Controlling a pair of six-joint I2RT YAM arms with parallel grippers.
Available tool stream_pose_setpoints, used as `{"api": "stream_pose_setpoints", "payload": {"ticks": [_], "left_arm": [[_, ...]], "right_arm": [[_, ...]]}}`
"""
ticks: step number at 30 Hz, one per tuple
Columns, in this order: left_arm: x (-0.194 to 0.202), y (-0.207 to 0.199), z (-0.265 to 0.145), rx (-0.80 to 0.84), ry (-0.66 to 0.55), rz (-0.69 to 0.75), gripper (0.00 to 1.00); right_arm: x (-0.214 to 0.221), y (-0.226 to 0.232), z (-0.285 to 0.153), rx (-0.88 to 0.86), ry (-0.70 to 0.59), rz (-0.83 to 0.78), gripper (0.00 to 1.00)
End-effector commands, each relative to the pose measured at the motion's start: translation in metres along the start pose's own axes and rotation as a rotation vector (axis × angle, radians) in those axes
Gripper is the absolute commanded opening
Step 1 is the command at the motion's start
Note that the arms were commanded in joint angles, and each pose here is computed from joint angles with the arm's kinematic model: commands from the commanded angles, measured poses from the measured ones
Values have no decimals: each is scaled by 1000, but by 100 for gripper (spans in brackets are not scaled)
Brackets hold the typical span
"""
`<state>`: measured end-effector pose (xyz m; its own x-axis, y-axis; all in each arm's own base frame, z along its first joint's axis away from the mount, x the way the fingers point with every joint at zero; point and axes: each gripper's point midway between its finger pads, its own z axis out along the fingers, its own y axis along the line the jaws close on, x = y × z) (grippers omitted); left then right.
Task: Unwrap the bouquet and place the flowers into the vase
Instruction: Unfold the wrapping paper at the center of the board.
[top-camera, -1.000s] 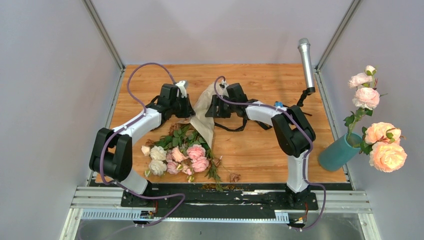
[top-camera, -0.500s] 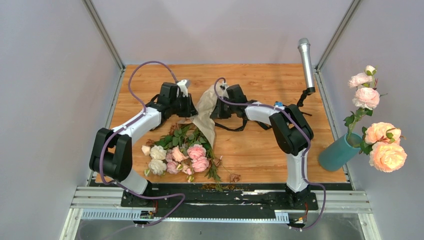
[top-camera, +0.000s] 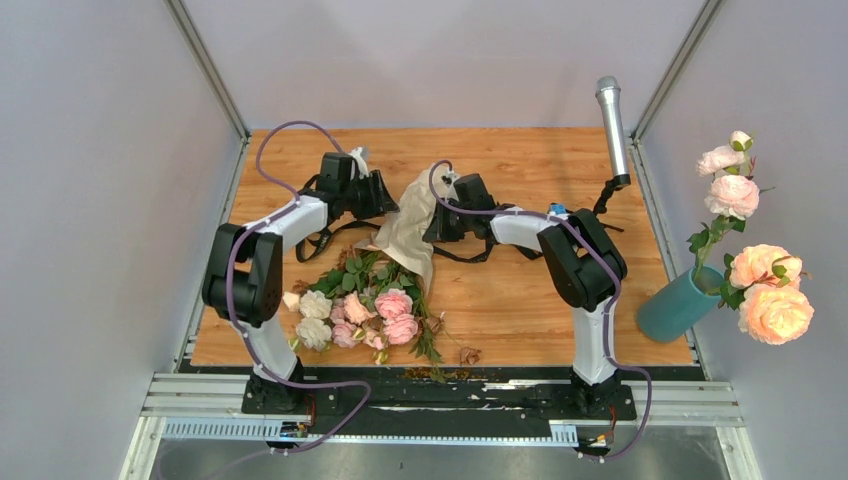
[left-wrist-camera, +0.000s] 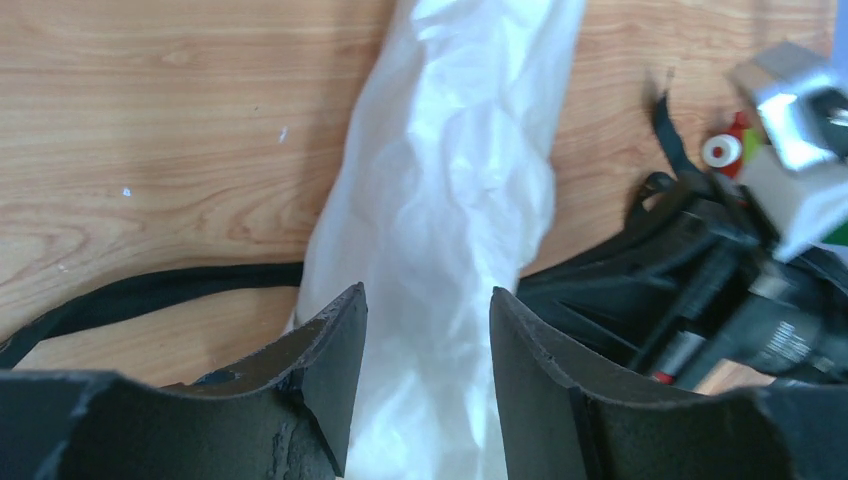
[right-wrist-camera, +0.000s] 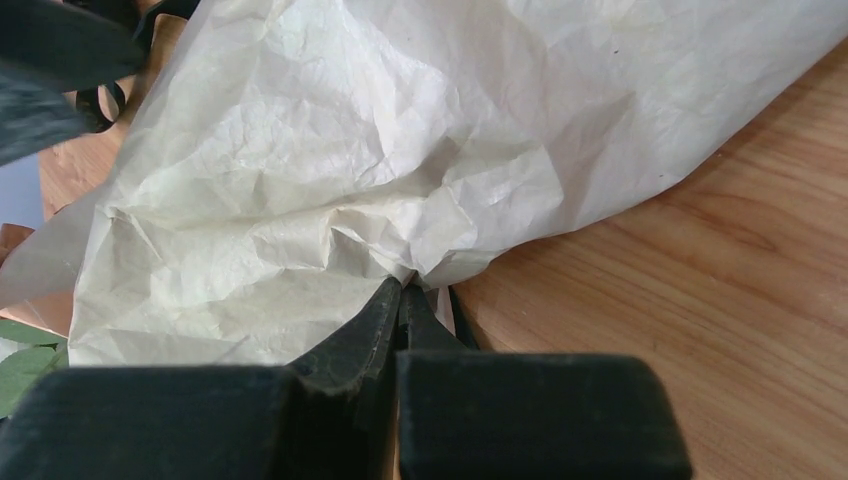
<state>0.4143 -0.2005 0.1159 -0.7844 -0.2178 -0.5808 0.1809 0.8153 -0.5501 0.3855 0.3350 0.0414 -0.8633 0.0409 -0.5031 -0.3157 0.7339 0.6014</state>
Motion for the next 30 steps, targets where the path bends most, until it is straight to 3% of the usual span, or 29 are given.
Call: {"api": "stream_pose_setpoints", "payload": {"ticks": [1,7,16,21,30], "left_arm": [[-6,-4,22,52,9,-66,57],[2,11,37,11,29,-70,51],[-1,-2,29,82,-4,-77,6],[-19,-13,9,82,-76,31,0],[-26,-29,-26,-6,-131,319,0]], "right_arm": [[-5,-3,0,4,-23,-26,0],[-6,0,-3,-2,-27,-29,0],[-5,-2,0,0,-20,-22,0],[-7,-1,2,-2,-21,-25,0],[-19,6,5,-16,-37,-46,0]]}}
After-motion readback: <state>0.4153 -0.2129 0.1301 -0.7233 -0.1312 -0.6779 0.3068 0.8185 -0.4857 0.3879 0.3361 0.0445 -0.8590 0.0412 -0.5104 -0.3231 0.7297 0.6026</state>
